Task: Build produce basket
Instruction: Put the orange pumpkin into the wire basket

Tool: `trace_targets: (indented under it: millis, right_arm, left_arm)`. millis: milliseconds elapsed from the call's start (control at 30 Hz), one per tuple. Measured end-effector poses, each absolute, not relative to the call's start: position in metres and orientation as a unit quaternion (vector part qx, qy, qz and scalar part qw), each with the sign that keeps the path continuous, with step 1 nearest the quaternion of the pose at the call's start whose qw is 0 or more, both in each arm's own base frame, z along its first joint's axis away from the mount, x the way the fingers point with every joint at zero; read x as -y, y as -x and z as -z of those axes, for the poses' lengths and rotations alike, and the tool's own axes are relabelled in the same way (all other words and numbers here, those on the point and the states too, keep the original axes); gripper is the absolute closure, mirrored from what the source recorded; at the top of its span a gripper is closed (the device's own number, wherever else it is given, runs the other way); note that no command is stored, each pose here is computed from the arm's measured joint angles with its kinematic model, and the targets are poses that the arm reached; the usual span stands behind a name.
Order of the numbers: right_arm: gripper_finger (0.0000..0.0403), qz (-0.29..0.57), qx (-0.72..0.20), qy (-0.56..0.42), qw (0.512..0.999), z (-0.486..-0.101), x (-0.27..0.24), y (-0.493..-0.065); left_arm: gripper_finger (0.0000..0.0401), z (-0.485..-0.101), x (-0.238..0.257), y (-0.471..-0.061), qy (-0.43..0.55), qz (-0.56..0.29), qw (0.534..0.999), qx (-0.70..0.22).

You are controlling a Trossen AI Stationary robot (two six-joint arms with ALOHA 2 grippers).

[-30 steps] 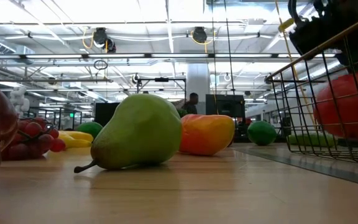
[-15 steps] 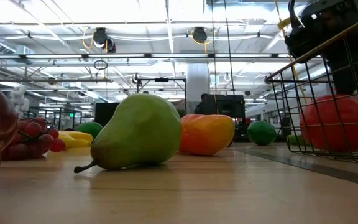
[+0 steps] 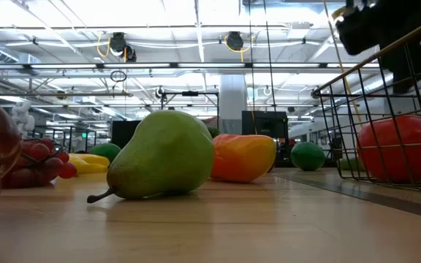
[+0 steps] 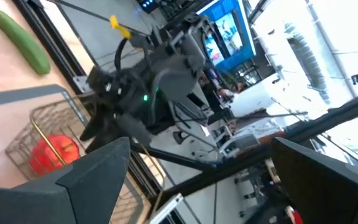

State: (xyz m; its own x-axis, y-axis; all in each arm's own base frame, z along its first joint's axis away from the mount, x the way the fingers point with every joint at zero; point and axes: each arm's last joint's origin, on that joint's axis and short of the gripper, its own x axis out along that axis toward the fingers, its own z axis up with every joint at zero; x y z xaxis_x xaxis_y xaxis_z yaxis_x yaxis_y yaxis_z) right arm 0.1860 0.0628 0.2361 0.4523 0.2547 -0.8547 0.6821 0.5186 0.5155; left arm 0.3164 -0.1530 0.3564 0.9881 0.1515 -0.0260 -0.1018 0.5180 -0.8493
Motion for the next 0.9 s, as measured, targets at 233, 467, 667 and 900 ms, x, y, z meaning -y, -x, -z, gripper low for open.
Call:
trace_targets:
  millis: [233, 467, 667, 900]
  right_arm:
    - [0.0197, 0.090, -0.450, -0.492, 0.740, -0.262, -0.062, -0.167]
    - [0.0199, 0.030, -0.352, -0.509, 0.785, -0.286, -0.067, -0.158]
    - [0.0199, -0.004, -0.259, -0.518, 0.815, -0.303, -0.075, -0.160]
    - [0.0199, -0.008, -0.236, -0.512, 0.826, -0.306, -0.078, -0.161]
  left_arm:
    - [0.0016, -0.356, 0.173, -0.306, 0.492, -0.046, 0.870, 0.010]
    - [0.0016, -0.348, 0.196, -0.291, 0.484, -0.032, 0.873, -0.042]
    - [0.0016, -0.334, 0.216, -0.273, 0.504, -0.032, 0.856, -0.111]
    - [0.0016, -0.318, 0.235, -0.250, 0.509, -0.018, 0.832, -0.221]
